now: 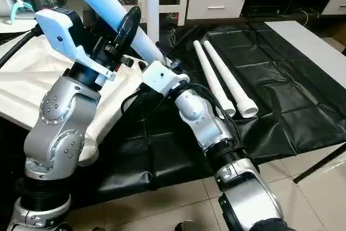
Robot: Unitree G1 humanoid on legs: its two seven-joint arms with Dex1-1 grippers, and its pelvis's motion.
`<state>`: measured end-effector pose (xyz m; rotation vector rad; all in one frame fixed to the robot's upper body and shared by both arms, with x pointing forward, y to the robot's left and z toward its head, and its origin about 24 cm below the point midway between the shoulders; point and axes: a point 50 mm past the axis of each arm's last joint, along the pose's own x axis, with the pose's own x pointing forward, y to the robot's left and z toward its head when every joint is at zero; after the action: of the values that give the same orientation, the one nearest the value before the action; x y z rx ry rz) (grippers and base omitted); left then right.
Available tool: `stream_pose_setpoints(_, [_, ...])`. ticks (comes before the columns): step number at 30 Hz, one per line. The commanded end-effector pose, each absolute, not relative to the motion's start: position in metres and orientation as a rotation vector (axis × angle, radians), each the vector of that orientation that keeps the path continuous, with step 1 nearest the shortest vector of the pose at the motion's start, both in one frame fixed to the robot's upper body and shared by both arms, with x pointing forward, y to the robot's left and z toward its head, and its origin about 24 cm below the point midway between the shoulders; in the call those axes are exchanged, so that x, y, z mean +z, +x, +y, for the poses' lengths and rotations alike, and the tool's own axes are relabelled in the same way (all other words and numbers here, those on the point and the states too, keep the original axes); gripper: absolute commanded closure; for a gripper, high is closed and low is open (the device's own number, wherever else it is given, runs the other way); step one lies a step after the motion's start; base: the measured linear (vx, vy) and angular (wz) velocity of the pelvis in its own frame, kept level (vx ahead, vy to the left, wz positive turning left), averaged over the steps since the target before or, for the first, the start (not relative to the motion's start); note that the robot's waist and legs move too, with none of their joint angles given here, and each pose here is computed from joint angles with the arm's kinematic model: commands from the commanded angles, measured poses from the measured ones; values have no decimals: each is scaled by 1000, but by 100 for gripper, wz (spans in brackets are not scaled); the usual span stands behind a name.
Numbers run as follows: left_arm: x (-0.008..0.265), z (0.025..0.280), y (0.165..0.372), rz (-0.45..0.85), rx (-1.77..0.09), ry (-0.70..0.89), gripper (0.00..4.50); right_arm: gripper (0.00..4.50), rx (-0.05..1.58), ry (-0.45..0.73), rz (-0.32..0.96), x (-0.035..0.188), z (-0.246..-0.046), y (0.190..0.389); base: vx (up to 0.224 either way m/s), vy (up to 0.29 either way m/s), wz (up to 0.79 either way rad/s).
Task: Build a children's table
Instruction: Pick table leg
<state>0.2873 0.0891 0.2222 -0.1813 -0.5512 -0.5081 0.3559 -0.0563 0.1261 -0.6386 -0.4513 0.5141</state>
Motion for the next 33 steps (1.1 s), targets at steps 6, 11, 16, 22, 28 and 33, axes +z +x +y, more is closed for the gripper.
stream_pose_setpoints(6, [229, 88, 286, -586, -506, -177, 278, 113, 509, -643, -454, 128, -56, 357, 0, 0, 0])
stream_pose_setpoints(11, [229, 88, 286, -587, -508, -177, 278, 113, 520, -636, -455, 128, -54, 356, 0, 0, 0])
stream_pose_setpoints(16, [229, 87, 285, -586, -512, -178, 278, 113, 529, -629, -457, 128, -54, 355, 0, 0, 0])
stream_pose_setpoints(22, [230, 88, 285, -588, -509, -176, 278, 170, 531, -623, -457, 128, -54, 355, 0, 0, 0])
stream_pose_setpoints(28, [230, 88, 286, -590, -507, -175, 278, 216, 533, -621, -454, 128, -53, 355, 0, 0, 0])
stream_pose_setpoints(33, [230, 89, 286, -594, -505, -171, 278, 240, 532, -621, -453, 128, -54, 356, 0, 0, 0])
